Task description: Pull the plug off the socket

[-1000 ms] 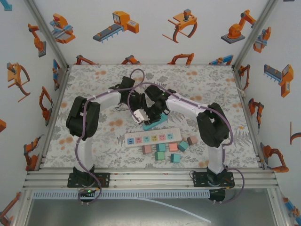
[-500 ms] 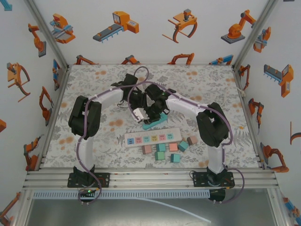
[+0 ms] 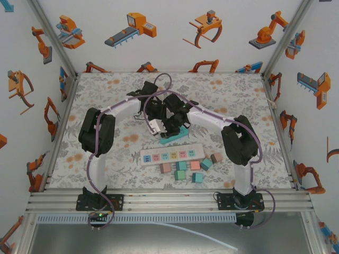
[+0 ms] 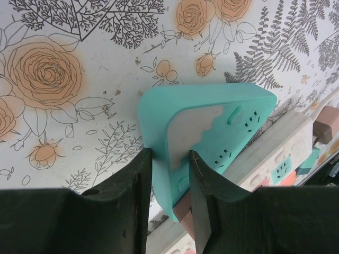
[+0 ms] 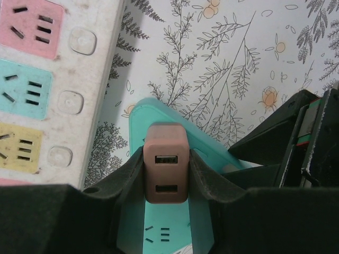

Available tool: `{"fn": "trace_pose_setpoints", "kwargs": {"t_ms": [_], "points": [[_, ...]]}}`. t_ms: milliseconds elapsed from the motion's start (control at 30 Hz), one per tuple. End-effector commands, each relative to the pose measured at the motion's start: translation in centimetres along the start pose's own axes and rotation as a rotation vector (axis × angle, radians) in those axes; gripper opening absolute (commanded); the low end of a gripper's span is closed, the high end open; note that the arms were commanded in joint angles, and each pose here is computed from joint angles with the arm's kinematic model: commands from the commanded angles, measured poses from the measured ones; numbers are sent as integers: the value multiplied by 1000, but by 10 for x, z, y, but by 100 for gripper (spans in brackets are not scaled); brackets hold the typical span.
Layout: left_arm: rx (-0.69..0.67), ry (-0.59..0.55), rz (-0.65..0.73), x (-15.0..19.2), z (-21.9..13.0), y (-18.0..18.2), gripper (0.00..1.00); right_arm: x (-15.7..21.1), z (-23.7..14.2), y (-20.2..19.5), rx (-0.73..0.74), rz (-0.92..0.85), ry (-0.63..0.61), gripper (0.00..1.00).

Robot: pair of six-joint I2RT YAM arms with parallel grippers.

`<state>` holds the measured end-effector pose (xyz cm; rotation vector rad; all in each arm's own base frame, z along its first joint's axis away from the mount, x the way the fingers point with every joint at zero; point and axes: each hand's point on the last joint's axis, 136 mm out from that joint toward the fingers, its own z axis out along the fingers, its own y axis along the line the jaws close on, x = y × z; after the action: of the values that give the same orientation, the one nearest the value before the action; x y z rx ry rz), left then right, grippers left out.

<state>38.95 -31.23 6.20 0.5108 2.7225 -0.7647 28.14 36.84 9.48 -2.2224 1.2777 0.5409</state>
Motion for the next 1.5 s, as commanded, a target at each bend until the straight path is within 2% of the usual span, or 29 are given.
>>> {"fn": "trace_pose_setpoints", "kwargs": {"t_ms": [0, 167, 333, 500, 700, 867, 967, 1100, 1200, 1267, 1400, 1467], "points": [[-288, 188, 30, 62, 42, 78, 34, -49, -48, -36, 178, -90, -114, 13], [-301, 172, 40, 59, 39, 79, 34, -63, -59, -37, 186, -68, -161, 10], [-291, 157, 44, 55, 35, 75, 35, -58, -59, -31, 194, -78, -109, 10], [-273, 129, 50, 46, 27, 67, 35, -67, -65, -17, 177, -91, -111, 9], [-202, 27, 60, 19, -5, 43, 37, -97, -82, 1, 214, -48, -143, 9], [-95, -98, 86, -10, -44, 15, 38, -135, -111, -9, 382, 261, -309, 8], [-20, -175, 100, -25, -69, 1, 39, -153, -133, -10, 465, 482, -467, 7], [39, -272, 137, -38, -103, -12, 39, -147, -164, -10, 579, 876, -640, 5], [50, -335, 214, -43, -130, -24, 39, -127, -174, 0, 611, 1151, -670, 5], [63, -374, 292, -41, -149, -37, 40, -119, -175, 14, 610, 1250, -654, 5], [22, -456, 588, -14, -189, -74, 41, -88, -174, 40, 628, 1501, -601, 7], [37, -518, 681, 3, -209, -92, 42, -83, -169, 51, 583, 1597, -618, 8]]}}
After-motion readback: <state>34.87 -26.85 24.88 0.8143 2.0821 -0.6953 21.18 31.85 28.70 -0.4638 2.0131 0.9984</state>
